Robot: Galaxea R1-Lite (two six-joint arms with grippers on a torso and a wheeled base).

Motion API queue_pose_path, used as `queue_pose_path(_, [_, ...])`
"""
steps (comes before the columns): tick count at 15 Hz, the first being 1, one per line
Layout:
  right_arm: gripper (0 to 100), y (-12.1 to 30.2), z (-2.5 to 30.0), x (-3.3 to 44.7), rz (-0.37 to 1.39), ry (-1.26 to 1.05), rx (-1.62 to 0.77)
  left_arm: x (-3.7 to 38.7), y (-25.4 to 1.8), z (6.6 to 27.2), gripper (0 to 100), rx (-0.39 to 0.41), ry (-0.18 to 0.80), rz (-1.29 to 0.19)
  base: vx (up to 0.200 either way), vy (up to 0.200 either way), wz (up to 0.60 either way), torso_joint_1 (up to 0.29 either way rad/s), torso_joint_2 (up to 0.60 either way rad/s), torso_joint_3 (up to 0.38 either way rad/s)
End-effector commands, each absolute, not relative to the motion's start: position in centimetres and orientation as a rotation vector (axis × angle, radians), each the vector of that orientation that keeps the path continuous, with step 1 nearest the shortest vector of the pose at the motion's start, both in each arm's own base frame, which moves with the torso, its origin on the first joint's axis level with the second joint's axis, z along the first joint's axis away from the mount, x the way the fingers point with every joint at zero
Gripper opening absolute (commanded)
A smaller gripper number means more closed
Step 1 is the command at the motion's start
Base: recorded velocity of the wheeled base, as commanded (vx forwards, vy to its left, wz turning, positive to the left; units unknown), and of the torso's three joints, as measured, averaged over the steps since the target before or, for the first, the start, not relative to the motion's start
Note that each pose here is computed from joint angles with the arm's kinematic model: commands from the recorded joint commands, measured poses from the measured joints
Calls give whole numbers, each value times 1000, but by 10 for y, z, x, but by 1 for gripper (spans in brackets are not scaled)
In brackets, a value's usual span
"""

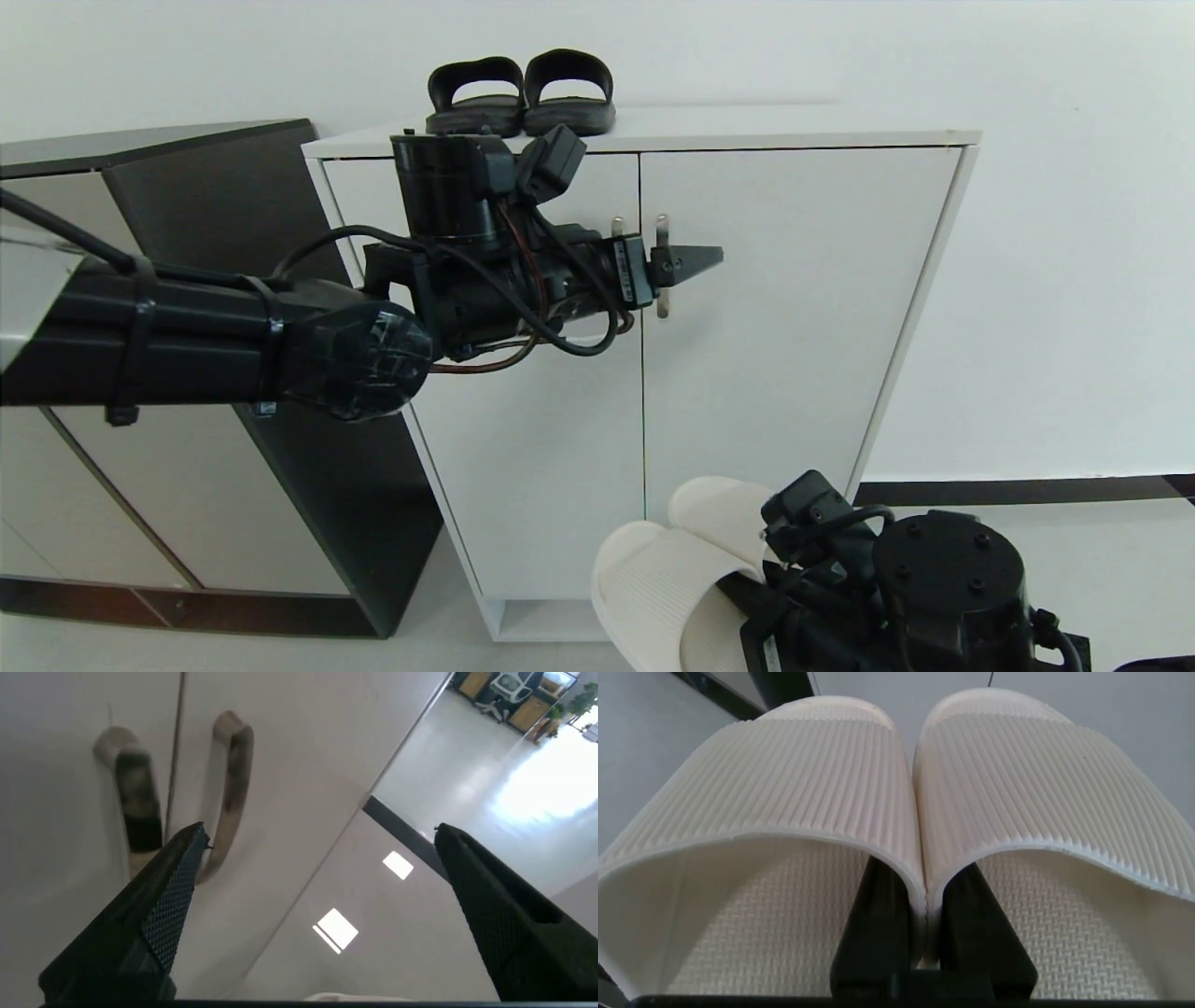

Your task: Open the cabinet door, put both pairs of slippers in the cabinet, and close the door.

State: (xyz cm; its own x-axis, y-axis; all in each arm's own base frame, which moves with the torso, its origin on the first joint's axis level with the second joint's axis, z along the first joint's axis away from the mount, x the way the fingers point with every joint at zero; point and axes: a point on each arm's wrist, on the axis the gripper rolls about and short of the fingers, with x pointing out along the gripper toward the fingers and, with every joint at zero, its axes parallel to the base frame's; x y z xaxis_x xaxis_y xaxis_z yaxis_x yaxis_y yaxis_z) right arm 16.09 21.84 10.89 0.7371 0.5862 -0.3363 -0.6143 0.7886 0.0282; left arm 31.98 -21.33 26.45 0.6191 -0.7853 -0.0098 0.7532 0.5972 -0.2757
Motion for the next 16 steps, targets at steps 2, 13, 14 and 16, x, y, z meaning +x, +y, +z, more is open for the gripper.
queue_pose_path(2, [0,219,109,160,663,340,-86,330,-216,263,100,-257,128,-885,0,0,0,0,0,0])
queue_pose_path(13, [0,219,108,160,664,343,-89,363,-221,249,100,-255,160,-829,0,0,0,0,0,0])
queue_pose_path(14, [0,219,108,160,664,342,-89,363,-220,249,100,-255,160,-829,0,0,0,0,0,0])
queue_pose_path(16, [0,219,108,160,665,344,-89,361,-220,251,0,-255,157,-831,0,0,0,0,0,0])
